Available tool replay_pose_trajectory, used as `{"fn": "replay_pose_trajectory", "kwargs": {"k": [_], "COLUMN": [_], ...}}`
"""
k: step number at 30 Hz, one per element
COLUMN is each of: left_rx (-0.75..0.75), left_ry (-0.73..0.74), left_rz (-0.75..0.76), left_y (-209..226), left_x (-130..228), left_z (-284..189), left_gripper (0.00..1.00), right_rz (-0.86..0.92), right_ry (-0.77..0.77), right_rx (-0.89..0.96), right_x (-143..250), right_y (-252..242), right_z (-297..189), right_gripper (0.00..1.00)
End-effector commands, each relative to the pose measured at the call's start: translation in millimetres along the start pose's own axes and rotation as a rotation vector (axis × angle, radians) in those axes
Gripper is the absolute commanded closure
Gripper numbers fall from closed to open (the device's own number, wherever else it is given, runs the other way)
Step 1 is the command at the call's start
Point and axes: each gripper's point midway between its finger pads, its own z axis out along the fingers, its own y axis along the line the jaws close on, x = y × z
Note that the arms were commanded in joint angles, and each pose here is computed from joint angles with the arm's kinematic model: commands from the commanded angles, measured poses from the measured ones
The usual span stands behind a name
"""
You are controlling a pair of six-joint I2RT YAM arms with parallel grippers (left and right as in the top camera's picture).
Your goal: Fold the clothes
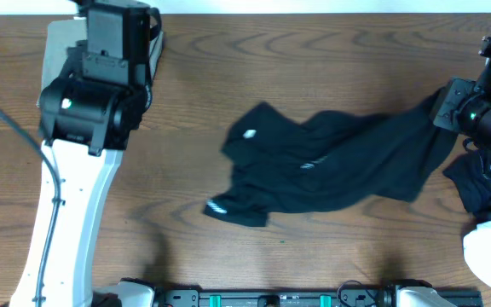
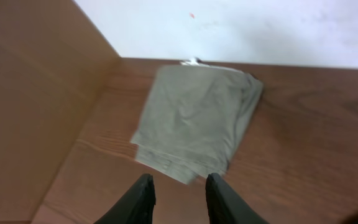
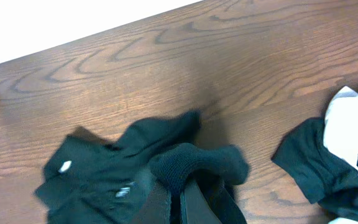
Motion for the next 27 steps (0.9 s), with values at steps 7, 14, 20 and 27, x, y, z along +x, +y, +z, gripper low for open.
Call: {"fn": "replay_pose_trajectory", "kwargs": {"k": [7, 14, 20, 27], "left_rx": [0.560, 0.821, 0.931, 0.991], "left_ry": [0.167, 0.301, 0.414, 0.452], "left_rz": [0.016, 0.021, 0.037, 0.139], "left_y": [-105, -157, -195, -263], "left_x": [28, 49, 69, 95], "left_z": [-6, -12, -2, 13], "left_gripper": [0.27, 0.16, 0.15, 0.15], "right_rz": [-0.014, -0.018, -0.017, -0.016], "right_ry": [-0.001, 0.065, 0.103, 0.169], "right_rx": [0.021, 0.017, 0.028, 0.050], "right_x": [-1, 8, 16, 32], "right_y": [-5, -3, -5, -10], "right_z": [-2, 10, 12, 10], "right_gripper": [0.99, 0.96, 0.99, 0.99]}}
